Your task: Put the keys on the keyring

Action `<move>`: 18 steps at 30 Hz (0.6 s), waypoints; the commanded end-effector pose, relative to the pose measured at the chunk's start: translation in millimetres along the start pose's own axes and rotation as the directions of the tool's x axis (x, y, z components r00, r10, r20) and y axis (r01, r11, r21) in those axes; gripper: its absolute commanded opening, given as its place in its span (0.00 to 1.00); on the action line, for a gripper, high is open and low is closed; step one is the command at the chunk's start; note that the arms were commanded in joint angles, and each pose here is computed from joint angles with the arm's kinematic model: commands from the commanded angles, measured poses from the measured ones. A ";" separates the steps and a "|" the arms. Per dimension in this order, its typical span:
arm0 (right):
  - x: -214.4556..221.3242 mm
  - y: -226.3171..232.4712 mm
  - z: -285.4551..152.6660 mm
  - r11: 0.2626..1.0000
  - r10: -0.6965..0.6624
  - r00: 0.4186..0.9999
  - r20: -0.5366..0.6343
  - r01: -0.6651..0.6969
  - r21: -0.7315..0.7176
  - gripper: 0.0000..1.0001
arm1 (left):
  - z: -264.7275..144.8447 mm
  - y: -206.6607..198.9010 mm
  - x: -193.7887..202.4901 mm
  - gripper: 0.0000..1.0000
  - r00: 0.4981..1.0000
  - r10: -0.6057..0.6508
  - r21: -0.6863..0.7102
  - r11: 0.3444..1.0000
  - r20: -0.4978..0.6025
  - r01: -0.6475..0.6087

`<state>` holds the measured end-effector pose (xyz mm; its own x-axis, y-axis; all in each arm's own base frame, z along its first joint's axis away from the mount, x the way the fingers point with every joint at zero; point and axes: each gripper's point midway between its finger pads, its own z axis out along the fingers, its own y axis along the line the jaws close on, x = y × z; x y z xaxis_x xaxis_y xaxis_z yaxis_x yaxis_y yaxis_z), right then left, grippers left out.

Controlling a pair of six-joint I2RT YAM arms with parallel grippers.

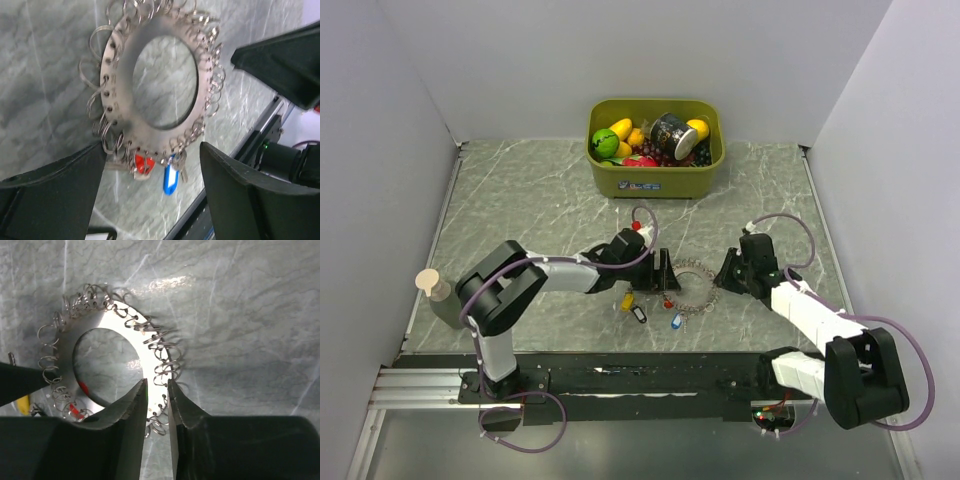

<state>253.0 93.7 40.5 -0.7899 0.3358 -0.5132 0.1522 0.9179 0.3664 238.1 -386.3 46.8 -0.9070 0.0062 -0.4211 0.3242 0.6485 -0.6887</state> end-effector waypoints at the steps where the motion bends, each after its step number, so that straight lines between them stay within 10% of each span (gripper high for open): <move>1: 6.4 11.2 4.0 0.998 0.026 0.999 -0.047 -0.029 -0.059 0.23 | 14.2 2.2 -2.0 0.81 1.000 -0.014 -0.017 1.000 -0.004 0.014; 18: 71.9 31.0 -10.1 0.959 0.174 0.966 -0.192 -0.210 -0.189 0.12 | 36.2 -33.6 -55.5 0.61 0.987 0.163 0.061 0.985 -0.013 -0.162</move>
<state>208.4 131.2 17.5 -0.8547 0.4026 -0.3278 0.1761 0.8188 0.5464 280.5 -417.9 46.9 -0.8810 0.0708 -0.4678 0.3935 0.6588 -0.6412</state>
